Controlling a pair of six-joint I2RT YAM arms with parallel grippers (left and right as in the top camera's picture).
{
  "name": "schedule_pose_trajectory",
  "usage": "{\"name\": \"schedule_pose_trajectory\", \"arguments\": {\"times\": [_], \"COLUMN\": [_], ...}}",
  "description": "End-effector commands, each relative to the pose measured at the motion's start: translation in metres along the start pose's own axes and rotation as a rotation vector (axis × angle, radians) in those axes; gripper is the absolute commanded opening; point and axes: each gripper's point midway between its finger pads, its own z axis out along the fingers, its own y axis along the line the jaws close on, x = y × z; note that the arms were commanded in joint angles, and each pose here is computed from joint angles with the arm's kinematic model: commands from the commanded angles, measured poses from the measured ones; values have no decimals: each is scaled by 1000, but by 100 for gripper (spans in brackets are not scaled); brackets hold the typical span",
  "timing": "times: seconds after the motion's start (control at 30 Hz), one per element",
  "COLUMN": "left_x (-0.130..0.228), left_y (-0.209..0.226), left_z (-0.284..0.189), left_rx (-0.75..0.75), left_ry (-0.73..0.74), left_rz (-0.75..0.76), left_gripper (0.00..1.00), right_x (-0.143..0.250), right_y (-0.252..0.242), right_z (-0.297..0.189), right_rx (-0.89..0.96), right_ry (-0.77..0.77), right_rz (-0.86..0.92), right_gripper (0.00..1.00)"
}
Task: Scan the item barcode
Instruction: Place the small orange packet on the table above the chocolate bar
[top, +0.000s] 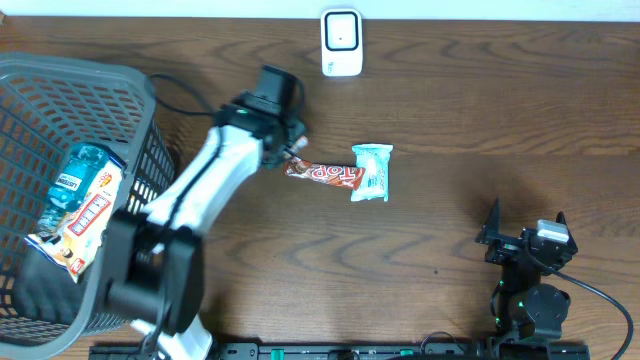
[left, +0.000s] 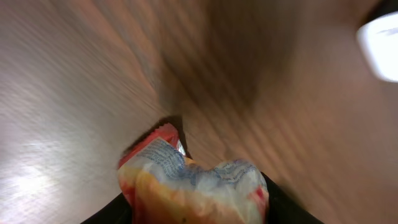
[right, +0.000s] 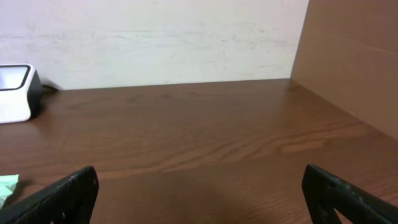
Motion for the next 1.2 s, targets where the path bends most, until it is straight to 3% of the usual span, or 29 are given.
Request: {"name": "schedule_pose_trajectory", "arguments": {"times": [0.0, 0.37, 0.6, 1.0, 1.03, 1.07, 1.1, 1.17], "left_x": [6, 6, 8, 55, 57, 58, 58, 55], "left_y": [1, 24, 7, -13, -14, -16, -17, -21], "left_z": [26, 73, 79, 78, 77, 76, 75, 69], "left_rx": [-26, -120, -57, -18, -15, -8, -6, 7], "left_ry": [-8, -31, -40, -7, -5, -6, -12, -23], "left_rz": [-38, -33, -24, -56, -50, -48, -46, -42], "left_gripper": [46, 51, 53, 53, 56, 72, 94, 98], "right_x": [1, 1, 1, 1, 1, 1, 1, 1], "right_y": [0, 0, 0, 0, 0, 0, 0, 0], "right_z": [0, 0, 0, 0, 0, 0, 0, 0], "right_rx": [1, 1, 1, 1, 1, 1, 1, 1], "right_ry": [0, 0, 0, 0, 0, 0, 0, 0], "right_rz": [-16, -15, -15, -15, -15, -15, -15, -15], "right_gripper": [99, 99, 99, 99, 99, 99, 99, 99]}}
